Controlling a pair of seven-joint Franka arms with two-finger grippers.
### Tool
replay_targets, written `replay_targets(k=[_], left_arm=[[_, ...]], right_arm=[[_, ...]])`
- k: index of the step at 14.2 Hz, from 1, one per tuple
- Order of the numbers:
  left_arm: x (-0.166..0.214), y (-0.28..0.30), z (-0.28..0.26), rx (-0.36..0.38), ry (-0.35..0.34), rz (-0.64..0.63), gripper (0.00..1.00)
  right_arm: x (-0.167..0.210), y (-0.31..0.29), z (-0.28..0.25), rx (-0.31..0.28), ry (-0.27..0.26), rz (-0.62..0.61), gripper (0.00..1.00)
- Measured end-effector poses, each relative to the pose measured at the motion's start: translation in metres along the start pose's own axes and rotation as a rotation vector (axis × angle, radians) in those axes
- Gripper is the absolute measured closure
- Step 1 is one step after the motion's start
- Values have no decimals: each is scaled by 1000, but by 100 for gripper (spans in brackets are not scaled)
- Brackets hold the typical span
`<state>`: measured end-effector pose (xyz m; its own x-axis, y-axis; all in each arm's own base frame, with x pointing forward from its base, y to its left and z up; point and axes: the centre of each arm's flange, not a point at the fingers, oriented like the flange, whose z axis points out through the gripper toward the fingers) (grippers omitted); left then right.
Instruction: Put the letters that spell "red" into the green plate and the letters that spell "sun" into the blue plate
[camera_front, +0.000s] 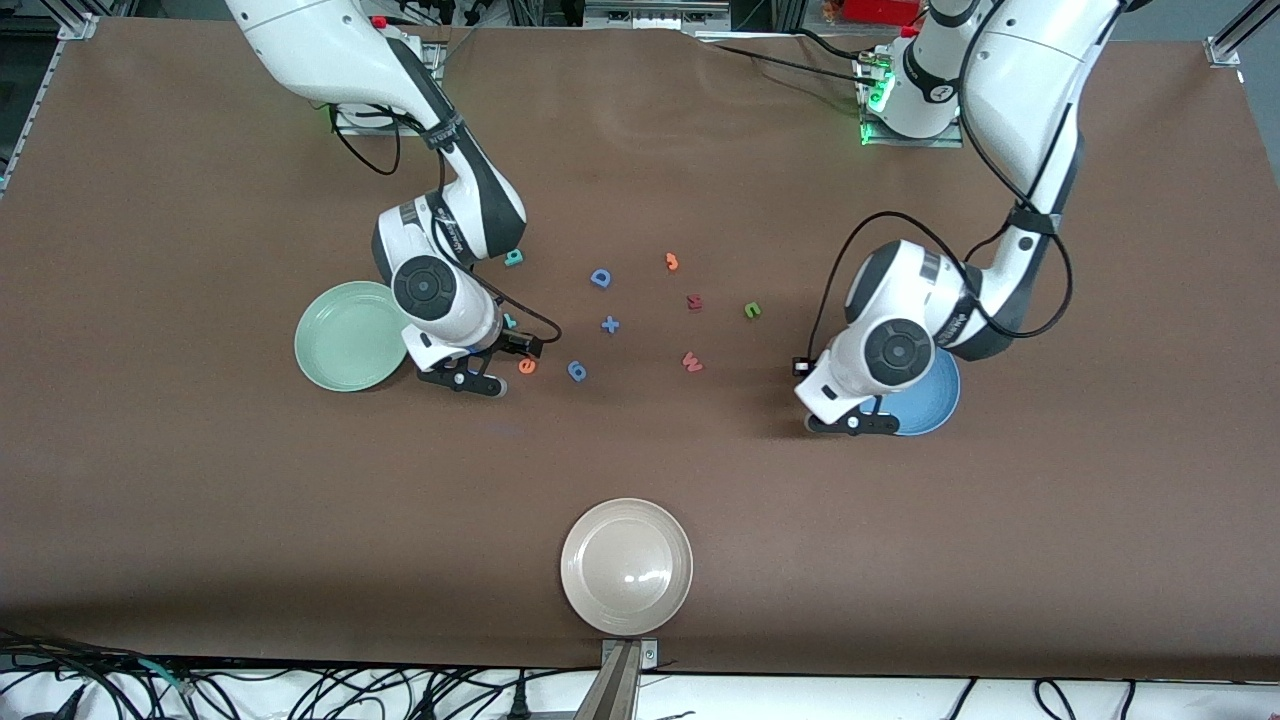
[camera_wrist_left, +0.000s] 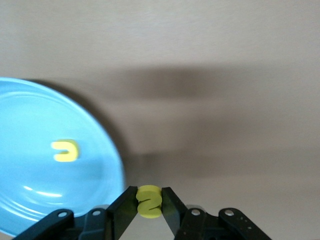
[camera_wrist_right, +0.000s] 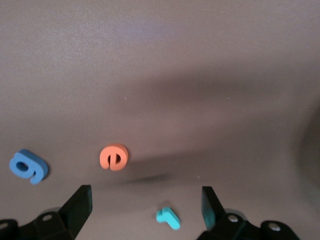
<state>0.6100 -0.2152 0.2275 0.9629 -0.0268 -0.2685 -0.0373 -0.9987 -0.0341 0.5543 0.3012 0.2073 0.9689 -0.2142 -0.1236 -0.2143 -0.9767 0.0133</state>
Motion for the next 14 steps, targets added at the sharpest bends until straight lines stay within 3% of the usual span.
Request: replay_targets(k=[7, 14], left_arm=[[9, -84, 22, -26, -57, 82, 67], [0, -56, 27, -34, -70, 117, 1]], right_arm=[[12, -4, 14, 55, 79, 42, 3], [2, -18, 29, 60, 86, 64, 4]])
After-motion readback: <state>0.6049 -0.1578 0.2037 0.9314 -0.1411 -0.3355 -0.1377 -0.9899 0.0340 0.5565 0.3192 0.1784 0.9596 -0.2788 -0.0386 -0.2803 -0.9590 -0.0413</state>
